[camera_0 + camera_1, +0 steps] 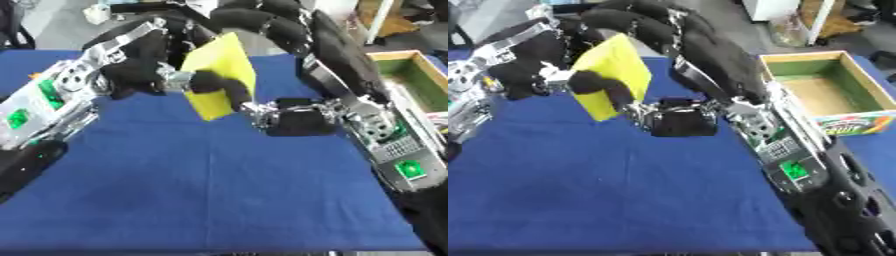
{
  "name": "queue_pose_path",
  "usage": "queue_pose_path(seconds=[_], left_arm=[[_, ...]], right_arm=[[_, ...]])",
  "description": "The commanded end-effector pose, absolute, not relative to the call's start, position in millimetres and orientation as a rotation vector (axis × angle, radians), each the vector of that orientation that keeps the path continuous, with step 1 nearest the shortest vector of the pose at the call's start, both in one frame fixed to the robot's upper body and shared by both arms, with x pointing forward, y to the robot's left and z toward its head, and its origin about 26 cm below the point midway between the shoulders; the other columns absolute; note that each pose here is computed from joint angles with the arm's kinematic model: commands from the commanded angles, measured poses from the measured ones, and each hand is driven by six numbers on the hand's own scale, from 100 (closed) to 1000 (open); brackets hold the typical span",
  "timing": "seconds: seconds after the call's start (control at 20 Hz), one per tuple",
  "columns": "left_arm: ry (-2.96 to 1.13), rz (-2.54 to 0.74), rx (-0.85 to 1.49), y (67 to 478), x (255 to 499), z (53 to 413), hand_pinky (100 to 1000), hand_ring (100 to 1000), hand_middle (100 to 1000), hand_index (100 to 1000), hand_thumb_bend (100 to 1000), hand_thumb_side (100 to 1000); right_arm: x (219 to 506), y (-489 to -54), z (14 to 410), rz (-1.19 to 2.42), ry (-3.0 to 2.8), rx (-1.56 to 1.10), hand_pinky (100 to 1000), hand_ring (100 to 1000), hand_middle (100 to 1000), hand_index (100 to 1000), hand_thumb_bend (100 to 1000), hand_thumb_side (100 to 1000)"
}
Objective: Pick up the objects with one hand, pass them to the other hand, and then place them into the box on the other side of the table.
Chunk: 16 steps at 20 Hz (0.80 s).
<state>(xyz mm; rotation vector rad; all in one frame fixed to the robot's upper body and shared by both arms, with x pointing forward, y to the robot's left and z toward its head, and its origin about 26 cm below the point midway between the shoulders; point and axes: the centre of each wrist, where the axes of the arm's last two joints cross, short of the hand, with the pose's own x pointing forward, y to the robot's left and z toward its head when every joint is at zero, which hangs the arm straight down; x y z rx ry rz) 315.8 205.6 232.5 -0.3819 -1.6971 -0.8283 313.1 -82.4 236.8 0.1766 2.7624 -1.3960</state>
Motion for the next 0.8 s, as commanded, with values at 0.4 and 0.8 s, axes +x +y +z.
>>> queue_pose_path(seconds=[0.4,0.8], left_arm=[[-1.737,-0.733,-0.288,227,322,233,509,488,472,556,775,254],[-1.757,-0.648,-0.285,235,324,231,508,489,473,557,769,249]], right_arm=[[312,-93,245,-1.369,2.761,0.211,809,784,809,914,429,272],[311,-100,245,-1.365,2.775,0.228,811,792,819,918,447,281]])
